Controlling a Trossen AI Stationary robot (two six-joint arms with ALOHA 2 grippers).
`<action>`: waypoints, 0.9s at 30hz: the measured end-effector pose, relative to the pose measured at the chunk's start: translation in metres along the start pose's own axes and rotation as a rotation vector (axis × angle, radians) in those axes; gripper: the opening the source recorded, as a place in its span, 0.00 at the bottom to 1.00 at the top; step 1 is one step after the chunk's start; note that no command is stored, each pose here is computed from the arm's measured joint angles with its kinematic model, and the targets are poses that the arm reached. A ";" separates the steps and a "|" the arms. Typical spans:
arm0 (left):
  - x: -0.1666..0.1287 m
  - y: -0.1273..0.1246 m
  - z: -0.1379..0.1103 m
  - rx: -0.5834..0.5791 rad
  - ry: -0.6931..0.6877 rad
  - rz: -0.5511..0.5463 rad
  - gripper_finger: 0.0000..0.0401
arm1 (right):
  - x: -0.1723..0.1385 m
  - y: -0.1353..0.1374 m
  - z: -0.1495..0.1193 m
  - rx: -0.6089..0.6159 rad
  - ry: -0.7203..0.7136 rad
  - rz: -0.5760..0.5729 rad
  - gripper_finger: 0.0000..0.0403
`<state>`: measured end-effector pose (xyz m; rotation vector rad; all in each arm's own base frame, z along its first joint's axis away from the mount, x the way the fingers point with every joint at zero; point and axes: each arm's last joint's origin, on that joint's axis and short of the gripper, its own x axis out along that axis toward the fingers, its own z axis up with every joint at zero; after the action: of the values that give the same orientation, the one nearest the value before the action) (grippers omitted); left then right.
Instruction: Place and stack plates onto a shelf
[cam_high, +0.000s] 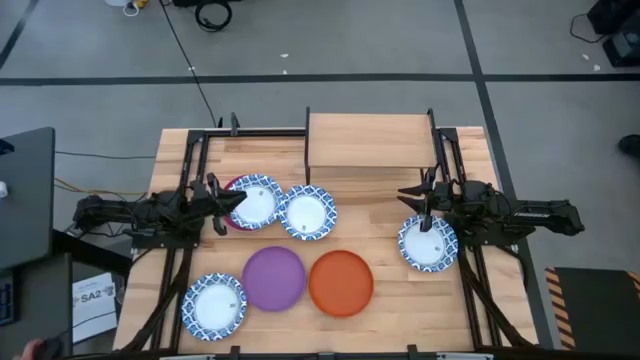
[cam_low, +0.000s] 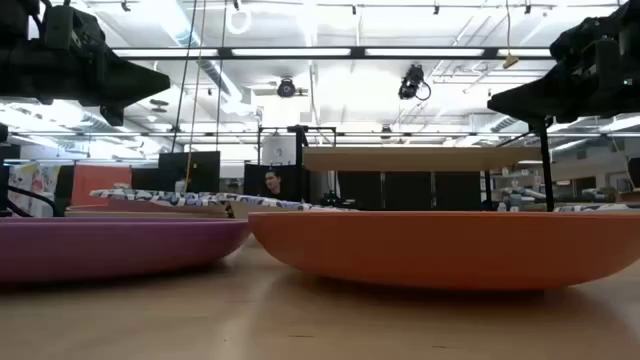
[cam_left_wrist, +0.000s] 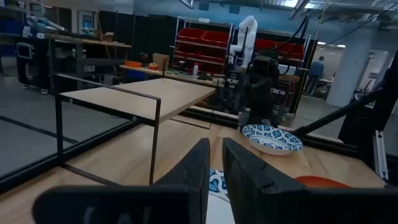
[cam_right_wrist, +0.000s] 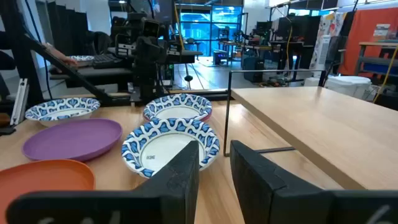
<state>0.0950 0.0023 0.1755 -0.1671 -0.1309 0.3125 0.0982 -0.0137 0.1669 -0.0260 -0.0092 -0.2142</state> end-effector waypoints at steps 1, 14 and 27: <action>0.000 0.000 0.000 0.000 0.000 0.000 0.12 | 0.000 0.000 0.000 0.000 0.000 0.000 0.24; 0.000 0.000 0.000 0.003 0.005 0.001 0.12 | 0.000 0.000 0.000 0.000 0.000 0.000 0.24; 0.000 0.000 0.000 0.002 0.005 0.001 0.12 | 0.000 0.000 0.000 0.000 0.000 0.000 0.24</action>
<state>0.0954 0.0023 0.1751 -0.1657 -0.1255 0.3129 0.0982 -0.0137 0.1669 -0.0260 -0.0092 -0.2142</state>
